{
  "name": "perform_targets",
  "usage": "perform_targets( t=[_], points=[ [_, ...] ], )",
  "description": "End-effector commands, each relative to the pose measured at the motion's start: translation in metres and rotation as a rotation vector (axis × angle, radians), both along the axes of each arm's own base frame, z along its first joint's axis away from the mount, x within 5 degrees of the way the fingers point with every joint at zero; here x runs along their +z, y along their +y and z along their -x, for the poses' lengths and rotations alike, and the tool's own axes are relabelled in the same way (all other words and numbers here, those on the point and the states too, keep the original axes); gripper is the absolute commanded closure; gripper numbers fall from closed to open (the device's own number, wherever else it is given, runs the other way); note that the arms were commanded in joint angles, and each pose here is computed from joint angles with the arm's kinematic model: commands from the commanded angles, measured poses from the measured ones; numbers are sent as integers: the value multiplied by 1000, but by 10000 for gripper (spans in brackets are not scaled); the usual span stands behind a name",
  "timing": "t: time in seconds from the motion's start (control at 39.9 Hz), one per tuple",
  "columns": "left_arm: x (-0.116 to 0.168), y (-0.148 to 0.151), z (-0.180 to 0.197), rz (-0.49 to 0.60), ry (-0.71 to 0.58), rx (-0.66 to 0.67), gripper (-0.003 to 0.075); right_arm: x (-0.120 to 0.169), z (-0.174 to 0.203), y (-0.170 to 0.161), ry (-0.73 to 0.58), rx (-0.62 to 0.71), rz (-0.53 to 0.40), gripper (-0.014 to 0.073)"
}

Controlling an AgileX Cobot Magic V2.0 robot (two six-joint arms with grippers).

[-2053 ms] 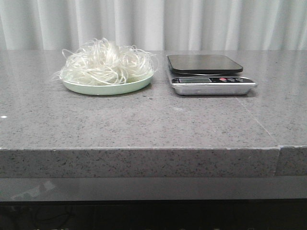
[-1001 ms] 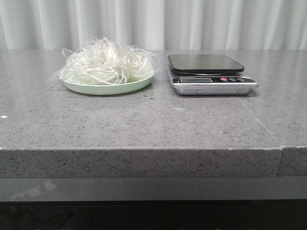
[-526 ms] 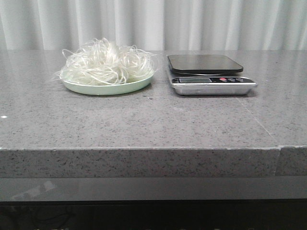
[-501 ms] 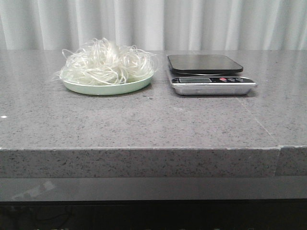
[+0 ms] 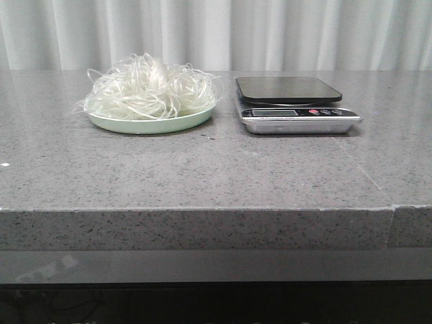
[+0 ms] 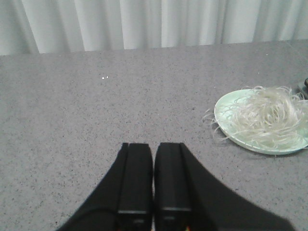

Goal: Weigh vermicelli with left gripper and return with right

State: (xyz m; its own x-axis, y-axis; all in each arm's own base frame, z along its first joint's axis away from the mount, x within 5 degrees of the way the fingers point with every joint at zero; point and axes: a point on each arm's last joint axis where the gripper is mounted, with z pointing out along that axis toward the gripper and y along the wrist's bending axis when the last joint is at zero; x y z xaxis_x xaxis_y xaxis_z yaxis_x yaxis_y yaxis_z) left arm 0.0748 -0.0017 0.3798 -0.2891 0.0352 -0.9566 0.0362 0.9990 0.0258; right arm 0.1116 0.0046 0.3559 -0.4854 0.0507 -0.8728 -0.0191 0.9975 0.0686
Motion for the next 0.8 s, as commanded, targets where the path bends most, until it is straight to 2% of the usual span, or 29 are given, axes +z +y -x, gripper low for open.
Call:
perform_targets(
  t=[0.0,0.28,0.35,0.43,0.48,0.55,0.63,0.78],
  points=[
    [6,-1,-7,17,-48,-4,565,7,-11,0,-37,0,8,447],
    [-14,-1,-12,14,15,-3,565,-1,-23,0,37,2,9,439],
    [-16,-1,-12,13,22,-3,557,-1,-23,0,37,2,9,393],
    [-16,-1,-12,13,23,-3,502,-1,-23,0,37,2,9,293],
    [-16,-1,-12,13,23,-3,425,-1,-23,0,36,2,9,196],
    [-16,-2,-12,21,23,-8,321,-1,-23,0,36,2,9,96],
    [-16,-5,-13,27,22,-40,267,-1,-23,0,31,2,9,56],
    [-14,-16,-26,12,47,-143,271,-1,-23,0,31,2,8,57]
  ],
)
